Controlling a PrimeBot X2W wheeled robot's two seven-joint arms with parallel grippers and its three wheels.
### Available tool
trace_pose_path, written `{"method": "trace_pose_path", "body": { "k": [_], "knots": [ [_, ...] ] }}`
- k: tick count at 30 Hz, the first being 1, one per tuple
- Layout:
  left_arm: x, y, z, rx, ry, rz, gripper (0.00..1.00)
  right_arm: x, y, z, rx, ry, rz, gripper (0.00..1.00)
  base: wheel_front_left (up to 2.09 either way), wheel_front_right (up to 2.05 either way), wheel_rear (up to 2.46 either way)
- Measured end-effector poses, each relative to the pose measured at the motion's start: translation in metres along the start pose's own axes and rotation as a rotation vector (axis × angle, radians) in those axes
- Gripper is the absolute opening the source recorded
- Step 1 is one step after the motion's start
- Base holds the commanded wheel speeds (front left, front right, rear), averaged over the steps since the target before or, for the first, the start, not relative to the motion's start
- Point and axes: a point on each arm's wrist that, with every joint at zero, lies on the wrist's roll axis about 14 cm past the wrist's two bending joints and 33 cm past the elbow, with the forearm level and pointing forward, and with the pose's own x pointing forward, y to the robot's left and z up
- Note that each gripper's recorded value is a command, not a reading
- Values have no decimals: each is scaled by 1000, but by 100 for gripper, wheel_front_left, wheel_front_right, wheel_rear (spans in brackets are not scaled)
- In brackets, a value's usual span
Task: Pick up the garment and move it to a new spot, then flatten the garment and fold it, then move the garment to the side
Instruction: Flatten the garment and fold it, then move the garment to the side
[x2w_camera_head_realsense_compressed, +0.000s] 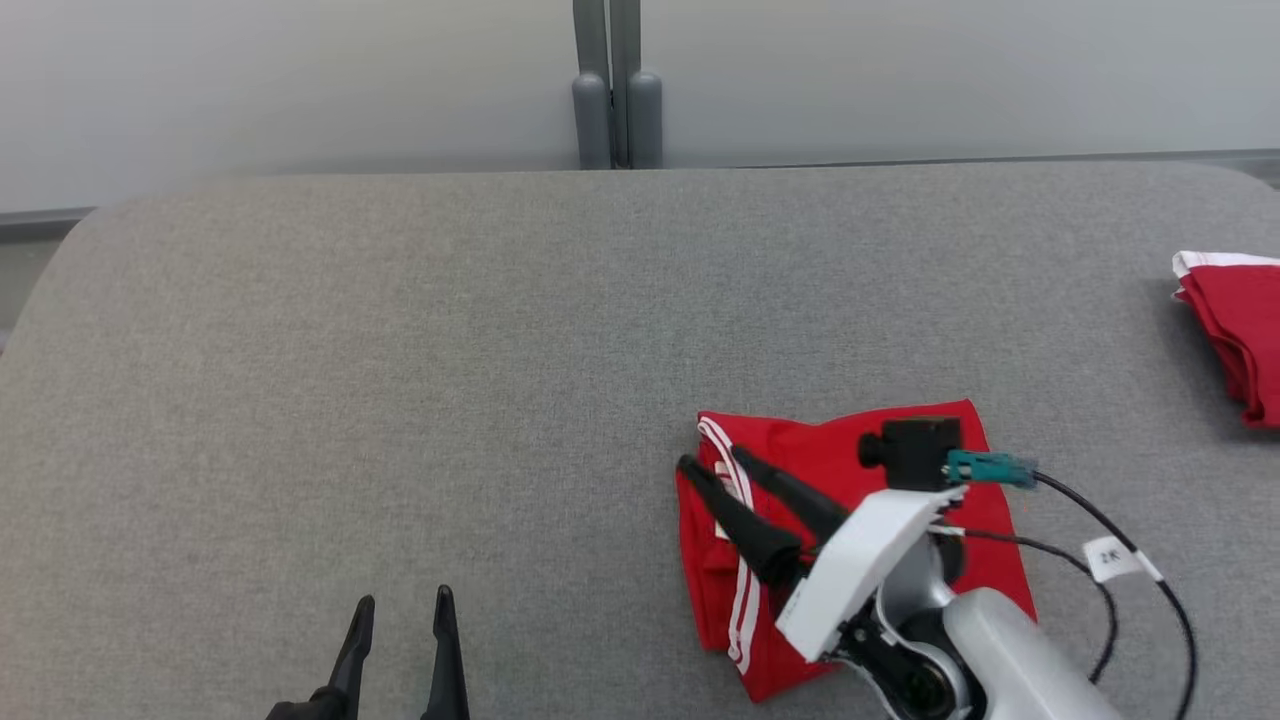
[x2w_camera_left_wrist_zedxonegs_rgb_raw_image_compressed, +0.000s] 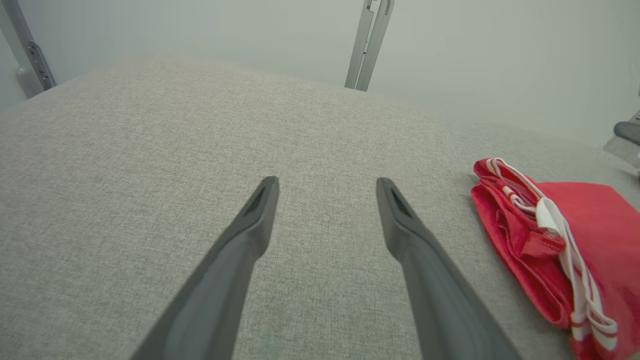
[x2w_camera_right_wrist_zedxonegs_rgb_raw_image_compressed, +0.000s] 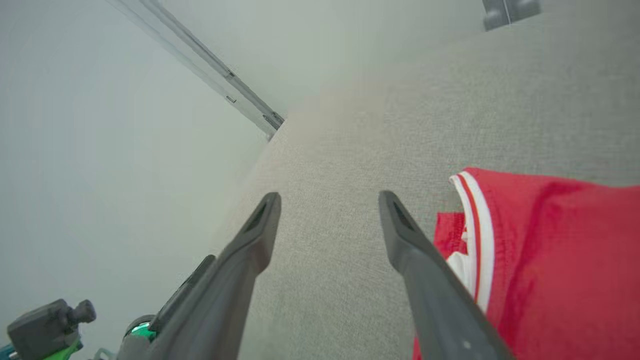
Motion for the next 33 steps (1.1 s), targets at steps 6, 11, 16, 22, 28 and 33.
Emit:
{"method": "trace_pose_path", "body": {
  "k": [6, 11, 16, 22, 28, 33],
  "knots": [
    [-4, -5, 8, 22, -31, -43, 100, -65, -70, 41, -434, -195, -256, 100, 0, 0, 0],
    [-5, -8, 17, 52, -62, -79, 100, -132, -111, 62, -688, -295, -428, 100, 0, 0, 0],
    [-8, -12, 26, 69, -95, -121, 100, -185, -135, 65, -770, -296, -575, 100, 0, 0, 0],
    [-12, -13, 27, 73, -102, -135, 100, -224, -138, 61, -744, -346, -683, 100, 0, 0, 0],
    [-15, -8, 29, 71, -109, -123, 100, -231, -134, 50, -708, -358, -699, 100, 0, 0, 0],
    [-17, -7, 28, 68, -105, -118, 100, -228, -131, 49, -704, -362, -688, 100, 0, 0, 0]
  ]
}}
